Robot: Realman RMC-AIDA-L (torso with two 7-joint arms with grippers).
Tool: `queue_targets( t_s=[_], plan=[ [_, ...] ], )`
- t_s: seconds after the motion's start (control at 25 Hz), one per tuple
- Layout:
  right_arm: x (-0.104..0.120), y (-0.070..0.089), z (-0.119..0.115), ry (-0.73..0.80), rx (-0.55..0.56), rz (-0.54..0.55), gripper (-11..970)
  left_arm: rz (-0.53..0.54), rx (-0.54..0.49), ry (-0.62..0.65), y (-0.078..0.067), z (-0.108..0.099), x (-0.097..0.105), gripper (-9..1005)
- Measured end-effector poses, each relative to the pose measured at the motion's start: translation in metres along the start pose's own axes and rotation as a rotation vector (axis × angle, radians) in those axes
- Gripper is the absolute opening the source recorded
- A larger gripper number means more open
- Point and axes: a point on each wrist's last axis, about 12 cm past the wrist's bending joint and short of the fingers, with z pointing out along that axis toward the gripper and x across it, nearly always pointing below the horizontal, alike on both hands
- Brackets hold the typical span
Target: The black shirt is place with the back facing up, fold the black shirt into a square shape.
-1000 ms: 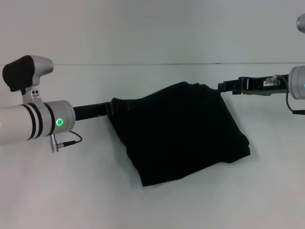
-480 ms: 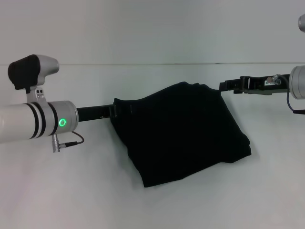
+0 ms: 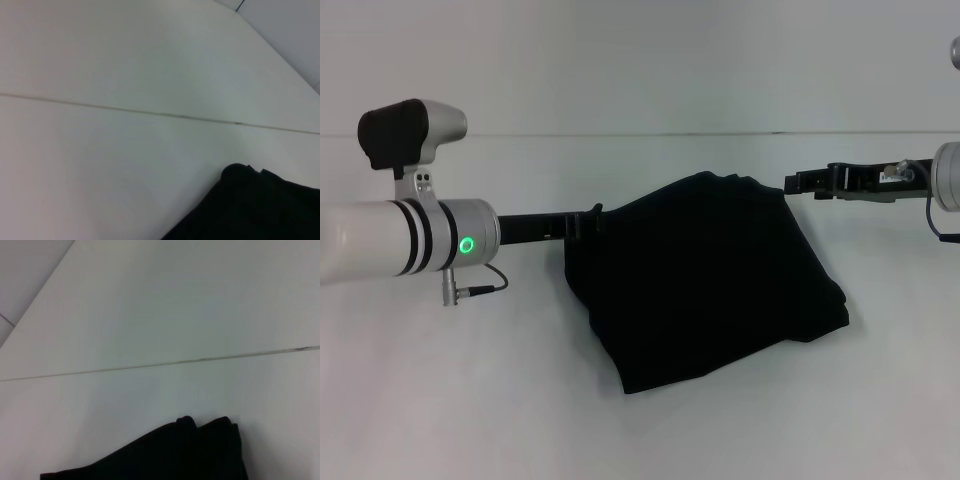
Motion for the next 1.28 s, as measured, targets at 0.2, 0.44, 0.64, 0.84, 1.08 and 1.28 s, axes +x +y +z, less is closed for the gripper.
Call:
queue_targets(
  t_s=[0.2,0.44,0.64,0.84,1.08,1.28],
  plan=[
    [0.002,-0.002,-0.001,0.001,0.003,0.006,582,-0.005,-0.019,-0.008,0.001,0.001,-0.004,275],
    [0.002,-0.004,-0.002,-0.003,0.007,0.008,582,0.007,-0.033,-0.004,0.001,0.002,-0.006,81],
    [0.001,-0.004,-0.003,-0.010,0.011,0.006,581,0.009,-0.055,-0.015,0.004,0.001,-0.008,29],
    [0.002,-0.005,-0.002,-0.012,0.014,0.008,581,0.028,-0.060,-0.033,0.003,0.000,-0.018,20],
    [0.005,-0.004,-0.002,0.002,0.004,0.003,580,0.064,-0.063,-0.055,-0.002,0.001,-0.035,22],
    [0.015,-0.009,-0.011,0.048,-0.035,0.015,580,0.082,-0.065,-0.068,-0.004,0.001,-0.045,24]
  ],
)
